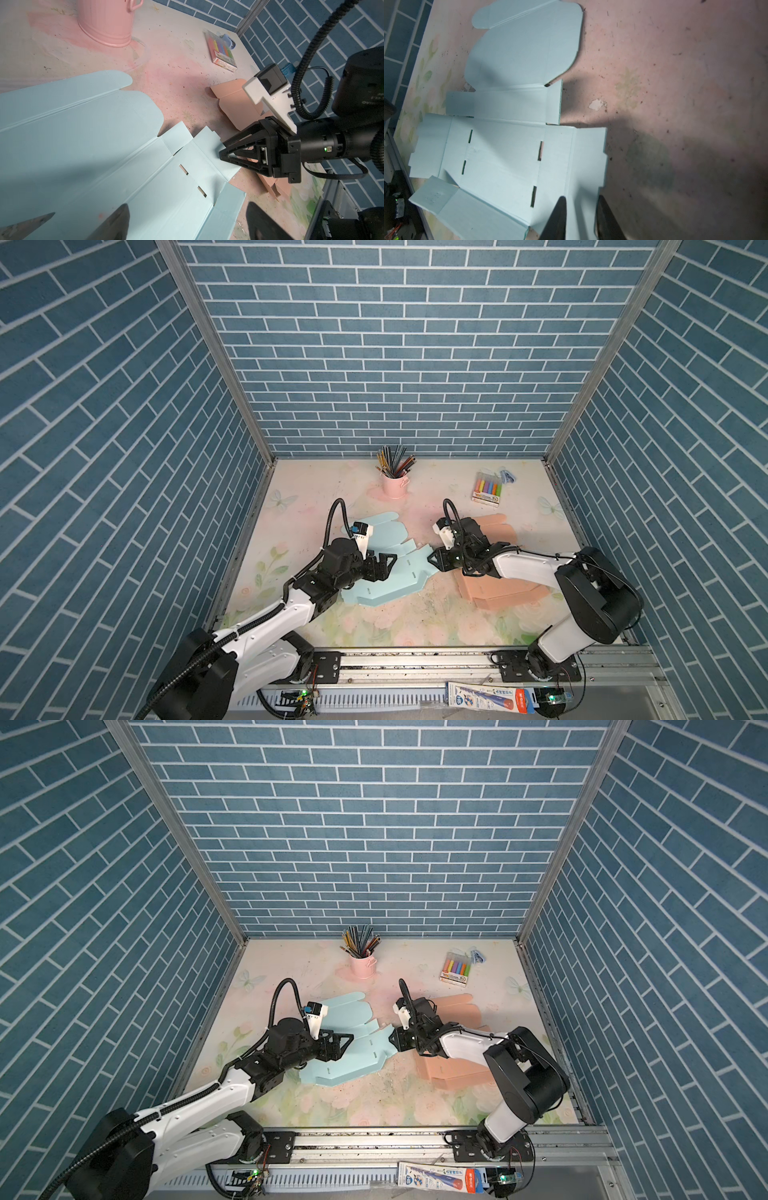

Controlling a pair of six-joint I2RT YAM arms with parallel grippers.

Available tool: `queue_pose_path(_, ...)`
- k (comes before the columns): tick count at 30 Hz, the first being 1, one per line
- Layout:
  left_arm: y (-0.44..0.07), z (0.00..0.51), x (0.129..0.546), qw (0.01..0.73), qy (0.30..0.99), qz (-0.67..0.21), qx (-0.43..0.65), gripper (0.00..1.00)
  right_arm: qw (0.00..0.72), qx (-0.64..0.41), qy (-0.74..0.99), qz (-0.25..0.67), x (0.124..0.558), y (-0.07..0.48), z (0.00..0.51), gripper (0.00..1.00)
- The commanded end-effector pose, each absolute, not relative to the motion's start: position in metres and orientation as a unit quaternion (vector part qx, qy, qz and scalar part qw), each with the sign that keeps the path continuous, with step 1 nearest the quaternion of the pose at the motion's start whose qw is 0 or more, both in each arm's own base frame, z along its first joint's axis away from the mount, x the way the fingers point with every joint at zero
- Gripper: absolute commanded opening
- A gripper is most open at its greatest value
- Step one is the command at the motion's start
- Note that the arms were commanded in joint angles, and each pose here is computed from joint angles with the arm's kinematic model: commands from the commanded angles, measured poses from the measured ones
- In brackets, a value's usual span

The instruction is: Fold the paper box

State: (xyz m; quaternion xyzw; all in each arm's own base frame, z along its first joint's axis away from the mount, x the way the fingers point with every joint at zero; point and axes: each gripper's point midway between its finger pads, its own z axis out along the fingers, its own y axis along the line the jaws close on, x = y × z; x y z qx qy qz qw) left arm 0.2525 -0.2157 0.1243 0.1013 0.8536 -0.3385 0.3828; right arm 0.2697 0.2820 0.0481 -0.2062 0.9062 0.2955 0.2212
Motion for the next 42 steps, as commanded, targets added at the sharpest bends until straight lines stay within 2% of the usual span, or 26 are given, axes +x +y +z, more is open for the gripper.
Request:
queue_pose_path(1, -0.22, 0.142, 0.253, 0.393, 0.843, -0.353, 0.101, 0.88, 0.213, -0.229, 0.904, 0.291, 0.275, 0.287, 0.046, 0.18)
queue_pose_path(9, -0.216, 0.143, 0.258, 0.402, 0.845, -0.34, 0.096, 0.88, 0.206, -0.277, 0.894, 0.285, 0.283, 0.293, 0.048, 0.07)
queue_pose_path(15, -0.218, 0.133, 0.261, 0.397, 0.85, -0.334, 0.097, 0.88, 0.172, -0.348, 0.864, 0.321, 0.29, 0.307, 0.052, 0.08)
queue_pose_path(18, -0.214, 0.122, 0.265, 0.393, 0.859, -0.315, 0.092, 0.88, 0.161, -0.375, 0.86, 0.307, 0.303, 0.313, 0.046, 0.08)
queue_pose_path(23, -0.21, 0.111, 0.265, 0.388, 0.868, -0.299, 0.087, 0.88, 0.173, -0.385, 0.855, 0.302, 0.332, 0.318, 0.054, 0.1)
queue_pose_path(30, -0.196, 0.084, 0.263, 0.367, 0.892, -0.252, 0.079, 0.88, 0.173, -0.395, 0.85, 0.302, 0.35, 0.326, 0.066, 0.23)
queue_pose_path(32, -0.192, 0.075, 0.262, 0.356, 0.9, -0.238, 0.077, 0.88, 0.175, -0.385, 0.856, 0.298, 0.353, 0.325, 0.069, 0.31)
queue_pose_path(34, -0.189, 0.069, 0.26, 0.35, 0.904, -0.234, 0.075, 0.88, 0.181, -0.371, 0.862, 0.296, 0.354, 0.323, 0.077, 0.47)
queue_pose_path(36, -0.189, 0.067, 0.257, 0.347, 0.904, -0.237, 0.075, 0.88, 0.198, -0.35, 0.869, 0.289, 0.355, 0.318, 0.089, 0.59)
queue_pose_path(39, -0.188, 0.067, 0.254, 0.347, 0.904, -0.24, 0.074, 0.88, 0.233, -0.322, 0.875, 0.276, 0.352, 0.306, 0.114, 0.66)
queue_pose_path(42, -0.186, 0.066, 0.25, 0.346, 0.904, -0.24, 0.075, 0.88, 0.257, -0.298, 0.875, 0.282, 0.334, 0.298, 0.135, 0.69)
